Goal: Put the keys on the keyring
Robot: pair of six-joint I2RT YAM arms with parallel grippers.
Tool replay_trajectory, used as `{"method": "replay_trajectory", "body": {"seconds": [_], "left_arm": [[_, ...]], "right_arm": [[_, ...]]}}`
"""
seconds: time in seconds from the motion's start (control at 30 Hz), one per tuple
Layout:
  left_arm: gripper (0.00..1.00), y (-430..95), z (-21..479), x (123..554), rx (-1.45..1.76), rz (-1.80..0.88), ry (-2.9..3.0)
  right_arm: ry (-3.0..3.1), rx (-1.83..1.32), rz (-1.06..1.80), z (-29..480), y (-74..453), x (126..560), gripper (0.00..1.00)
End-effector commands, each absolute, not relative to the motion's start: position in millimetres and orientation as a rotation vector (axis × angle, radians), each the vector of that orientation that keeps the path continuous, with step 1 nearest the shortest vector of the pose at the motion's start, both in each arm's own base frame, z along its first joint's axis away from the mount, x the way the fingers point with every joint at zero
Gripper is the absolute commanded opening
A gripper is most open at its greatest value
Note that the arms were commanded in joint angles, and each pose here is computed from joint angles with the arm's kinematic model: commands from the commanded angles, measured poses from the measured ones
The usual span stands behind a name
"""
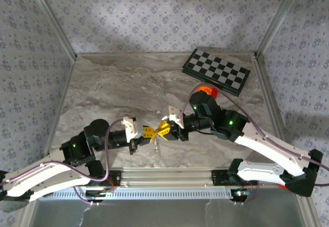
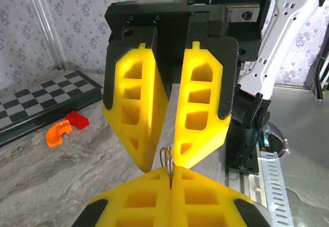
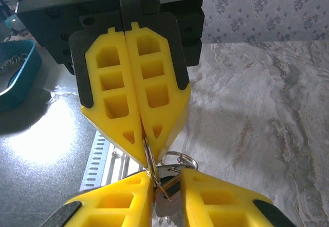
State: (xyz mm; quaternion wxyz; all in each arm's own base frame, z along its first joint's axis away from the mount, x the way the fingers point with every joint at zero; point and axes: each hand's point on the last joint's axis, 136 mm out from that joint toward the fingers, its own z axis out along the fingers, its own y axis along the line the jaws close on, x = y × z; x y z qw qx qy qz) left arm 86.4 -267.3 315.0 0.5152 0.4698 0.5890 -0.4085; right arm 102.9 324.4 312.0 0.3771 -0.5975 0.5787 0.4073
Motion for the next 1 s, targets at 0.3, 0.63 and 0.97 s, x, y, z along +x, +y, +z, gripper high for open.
{"method": "replay_trajectory", "body": {"seconds": [0.3,0.63,0.97], "left_arm": [[0.00,-267,320,90,1.115,-0.959,1.415],[0.19,-260,298,106,1.157,-0.798,1.549],[0.17,-266,299,103,1.197,-0.810,1.533]], "right_arm": [[1.425,-1.502,1.053,323,322,103,0.00],[1.470,-1.578,0.965,312,326,103,0.00],[1.487,-1.635,0.949,304,333,99,0.00]]}}
